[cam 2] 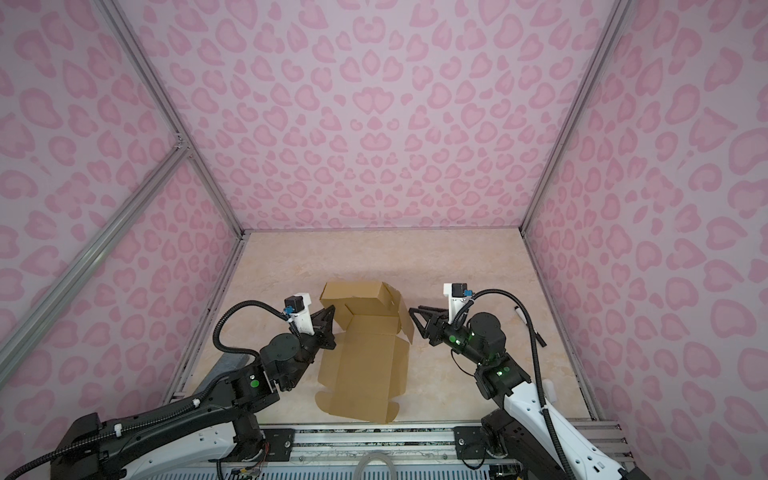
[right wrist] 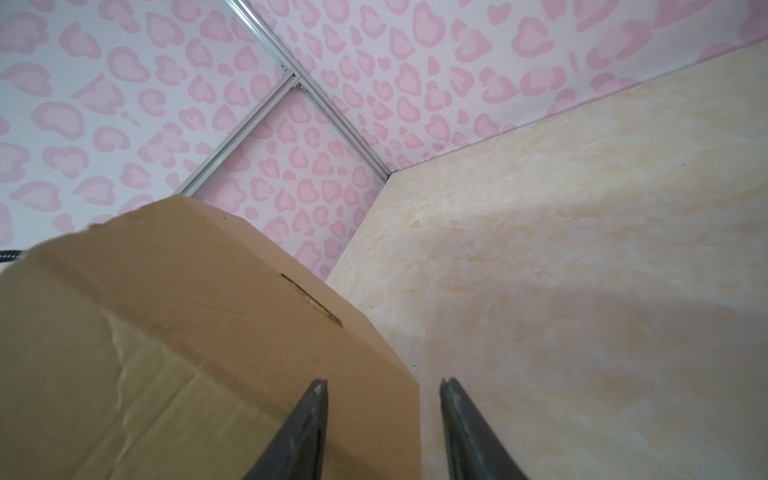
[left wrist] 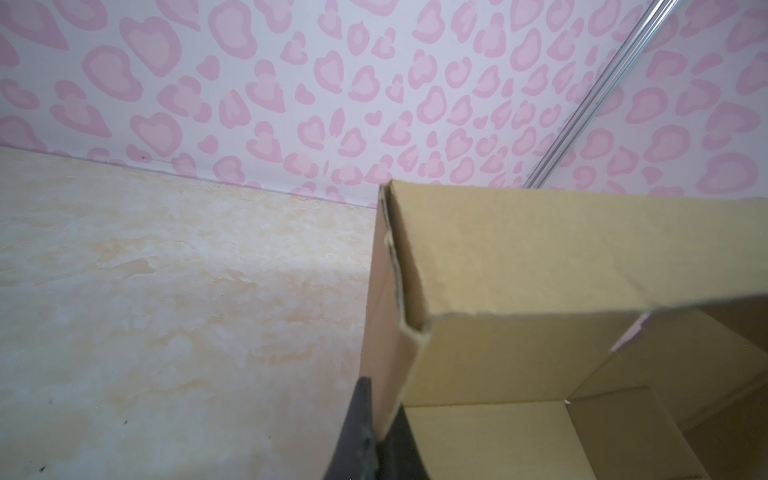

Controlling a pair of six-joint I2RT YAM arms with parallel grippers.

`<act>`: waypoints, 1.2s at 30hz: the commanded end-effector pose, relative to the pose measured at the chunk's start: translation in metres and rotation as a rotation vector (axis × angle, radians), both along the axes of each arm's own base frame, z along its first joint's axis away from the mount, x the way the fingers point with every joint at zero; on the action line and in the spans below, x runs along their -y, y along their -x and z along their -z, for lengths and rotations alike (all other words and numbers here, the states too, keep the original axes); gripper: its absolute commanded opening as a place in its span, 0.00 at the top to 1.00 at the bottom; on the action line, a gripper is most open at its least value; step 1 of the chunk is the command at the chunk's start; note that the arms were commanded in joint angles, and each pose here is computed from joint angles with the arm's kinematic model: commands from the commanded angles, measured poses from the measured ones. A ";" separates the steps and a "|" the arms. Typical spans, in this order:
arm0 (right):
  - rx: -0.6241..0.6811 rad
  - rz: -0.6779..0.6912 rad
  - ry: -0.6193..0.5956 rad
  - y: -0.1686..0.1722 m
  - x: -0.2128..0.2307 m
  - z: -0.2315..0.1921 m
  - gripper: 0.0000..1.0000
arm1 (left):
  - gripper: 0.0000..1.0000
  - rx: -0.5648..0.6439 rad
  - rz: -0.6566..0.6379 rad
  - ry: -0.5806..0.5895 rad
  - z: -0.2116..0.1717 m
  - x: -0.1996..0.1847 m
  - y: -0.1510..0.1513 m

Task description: Fold the paper box

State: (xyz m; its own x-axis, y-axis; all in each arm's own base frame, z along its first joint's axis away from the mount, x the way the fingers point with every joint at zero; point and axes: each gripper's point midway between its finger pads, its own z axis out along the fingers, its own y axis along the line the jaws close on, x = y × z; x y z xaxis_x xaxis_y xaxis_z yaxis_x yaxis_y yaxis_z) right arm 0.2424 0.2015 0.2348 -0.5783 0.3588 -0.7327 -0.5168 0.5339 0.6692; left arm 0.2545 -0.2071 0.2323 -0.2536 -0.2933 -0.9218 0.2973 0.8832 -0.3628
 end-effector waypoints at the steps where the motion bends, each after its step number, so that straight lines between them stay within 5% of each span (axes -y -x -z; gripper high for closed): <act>1: 0.064 -0.069 0.013 0.012 -0.015 -0.005 0.53 | 0.96 0.009 0.007 0.031 -0.008 0.003 -0.001; 16: 0.069 -0.102 0.081 0.032 -0.030 0.020 0.53 | 0.96 -0.008 0.022 0.022 -0.002 0.006 -0.001; 36: 0.130 0.049 0.468 0.006 -0.031 0.057 0.56 | 0.96 -0.040 0.004 -0.170 0.038 0.016 -0.013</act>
